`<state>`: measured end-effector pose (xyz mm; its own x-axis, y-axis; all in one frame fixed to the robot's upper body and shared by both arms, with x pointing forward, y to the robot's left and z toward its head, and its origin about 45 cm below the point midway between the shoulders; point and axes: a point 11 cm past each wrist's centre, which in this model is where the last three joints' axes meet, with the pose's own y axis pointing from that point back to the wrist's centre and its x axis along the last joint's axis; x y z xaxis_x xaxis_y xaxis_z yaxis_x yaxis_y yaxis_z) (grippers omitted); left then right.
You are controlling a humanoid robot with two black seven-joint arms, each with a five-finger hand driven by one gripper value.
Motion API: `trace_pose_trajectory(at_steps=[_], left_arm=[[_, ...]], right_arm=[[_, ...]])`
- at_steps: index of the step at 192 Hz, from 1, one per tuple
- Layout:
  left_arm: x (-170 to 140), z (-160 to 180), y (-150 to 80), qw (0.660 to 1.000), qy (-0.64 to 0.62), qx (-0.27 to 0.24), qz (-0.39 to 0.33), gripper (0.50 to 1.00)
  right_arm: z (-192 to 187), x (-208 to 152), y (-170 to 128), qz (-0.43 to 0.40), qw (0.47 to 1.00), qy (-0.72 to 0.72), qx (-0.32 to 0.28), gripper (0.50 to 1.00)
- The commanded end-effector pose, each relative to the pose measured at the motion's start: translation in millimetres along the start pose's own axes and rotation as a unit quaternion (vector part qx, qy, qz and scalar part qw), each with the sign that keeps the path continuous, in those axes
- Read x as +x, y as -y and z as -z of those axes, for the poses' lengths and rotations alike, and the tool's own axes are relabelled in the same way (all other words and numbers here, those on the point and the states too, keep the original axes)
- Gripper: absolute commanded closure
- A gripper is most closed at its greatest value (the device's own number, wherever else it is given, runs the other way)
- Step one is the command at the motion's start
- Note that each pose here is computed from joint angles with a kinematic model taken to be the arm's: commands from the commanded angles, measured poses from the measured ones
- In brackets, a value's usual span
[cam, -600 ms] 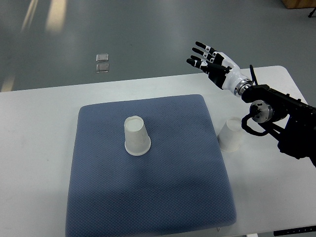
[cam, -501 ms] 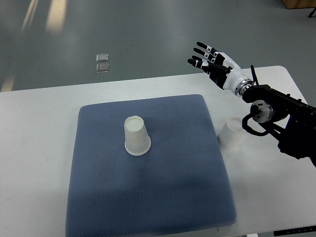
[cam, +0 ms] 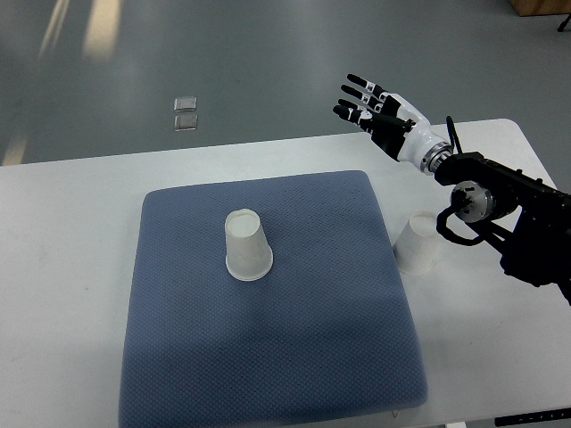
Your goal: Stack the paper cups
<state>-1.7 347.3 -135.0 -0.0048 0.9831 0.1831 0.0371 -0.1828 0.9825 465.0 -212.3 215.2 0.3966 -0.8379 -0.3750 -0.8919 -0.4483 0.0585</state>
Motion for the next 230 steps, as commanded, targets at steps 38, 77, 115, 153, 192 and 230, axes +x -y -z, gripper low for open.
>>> trace_pose_trajectory(at_steps=[38,77,115,153,192,230], left_arm=[[2,0,0,1.0,0.0,0.0,-0.003,0.5],[2,0,0,1.0,0.0,0.0,-0.003,0.5],[2,0,0,1.0,0.0,0.0,-0.003,0.5],[2,0,0,1.0,0.0,0.0,-0.003,0.5],[2,0,0,1.0,0.0,0.0,-0.003,0.5],[2,0,0,1.0,0.0,0.0,-0.003,0.5]], right_arm=[[7,-10,-1,0.055,0.998,0.032,0.019,0.574],[0,-9,-3,0.049,0.998,0.043,0.015,0.574],[-2,-13,-2,0.057,0.997,0.051,0.018,0.574],[-3,-12,-3,0.058,0.997,0.051,0.016,0.576],[-11,-13,-7,0.069,0.996,0.054,0.009,0.576],[-11,-16,-8,0.085,0.994,0.06,0.012,0.576]])
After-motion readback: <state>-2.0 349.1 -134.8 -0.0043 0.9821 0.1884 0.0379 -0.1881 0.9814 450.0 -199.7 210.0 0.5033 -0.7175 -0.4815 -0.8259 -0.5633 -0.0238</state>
